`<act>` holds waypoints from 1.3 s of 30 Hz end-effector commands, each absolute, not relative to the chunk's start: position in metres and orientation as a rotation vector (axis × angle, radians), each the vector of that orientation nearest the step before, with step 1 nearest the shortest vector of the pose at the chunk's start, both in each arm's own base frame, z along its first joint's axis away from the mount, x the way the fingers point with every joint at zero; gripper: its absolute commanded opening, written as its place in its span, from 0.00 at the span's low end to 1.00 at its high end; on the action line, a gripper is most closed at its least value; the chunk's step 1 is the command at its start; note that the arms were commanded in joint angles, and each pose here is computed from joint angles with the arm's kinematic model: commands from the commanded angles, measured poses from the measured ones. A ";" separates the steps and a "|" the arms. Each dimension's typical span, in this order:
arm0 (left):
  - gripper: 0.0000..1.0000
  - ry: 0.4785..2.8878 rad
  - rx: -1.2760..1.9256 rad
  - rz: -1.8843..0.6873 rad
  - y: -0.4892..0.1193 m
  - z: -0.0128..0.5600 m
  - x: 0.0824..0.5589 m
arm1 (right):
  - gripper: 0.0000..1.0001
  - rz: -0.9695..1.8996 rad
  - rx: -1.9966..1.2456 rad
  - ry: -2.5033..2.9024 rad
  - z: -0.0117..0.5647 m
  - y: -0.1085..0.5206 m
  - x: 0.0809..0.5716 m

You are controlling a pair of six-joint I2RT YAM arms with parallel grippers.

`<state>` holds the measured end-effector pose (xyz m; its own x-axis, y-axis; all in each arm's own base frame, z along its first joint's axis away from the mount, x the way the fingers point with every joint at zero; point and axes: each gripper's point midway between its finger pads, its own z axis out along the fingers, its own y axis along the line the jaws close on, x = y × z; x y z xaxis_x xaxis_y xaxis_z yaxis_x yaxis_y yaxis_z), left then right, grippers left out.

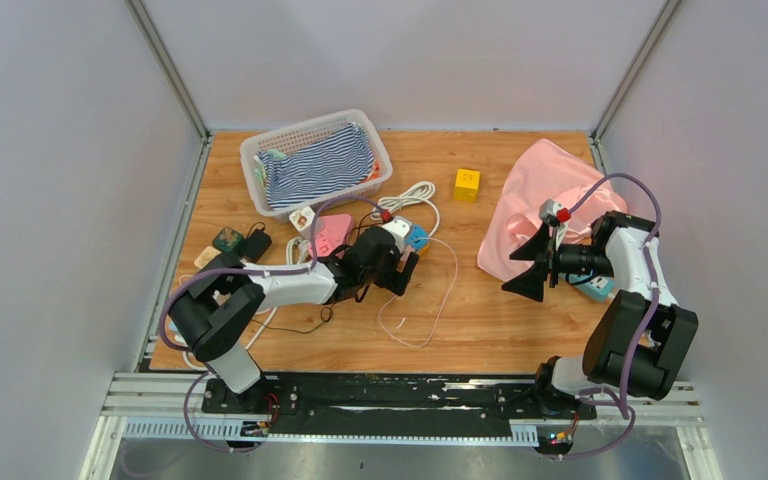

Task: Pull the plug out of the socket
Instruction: Pick up the socket from the center of the board.

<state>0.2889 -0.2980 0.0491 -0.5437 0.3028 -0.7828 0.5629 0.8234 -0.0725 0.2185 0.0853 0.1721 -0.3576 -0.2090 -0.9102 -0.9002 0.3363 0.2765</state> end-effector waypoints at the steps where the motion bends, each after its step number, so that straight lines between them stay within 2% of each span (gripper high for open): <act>1: 0.89 2.207 0.631 -0.346 -0.294 0.043 0.294 | 1.00 1.065 -1.007 1.742 0.181 0.090 0.219; 8: 0.86 2.237 0.636 -0.322 -0.294 0.036 0.296 | 1.00 1.071 -1.003 1.745 0.180 0.090 0.219; 19: 0.75 2.244 0.651 -0.332 -0.296 0.033 0.295 | 1.00 1.080 -0.998 1.752 0.179 0.090 0.219; 24: 0.62 2.244 0.664 -0.344 -0.298 0.033 0.294 | 1.00 1.084 -0.997 1.754 0.178 0.090 0.219; 33: 0.27 2.233 0.708 -0.392 -0.303 0.037 0.288 | 1.00 1.085 -0.998 1.753 0.179 0.090 0.218; 39: 0.08 2.196 0.768 -0.453 -0.308 0.048 0.278 | 1.00 1.081 -1.001 1.751 0.179 0.090 0.218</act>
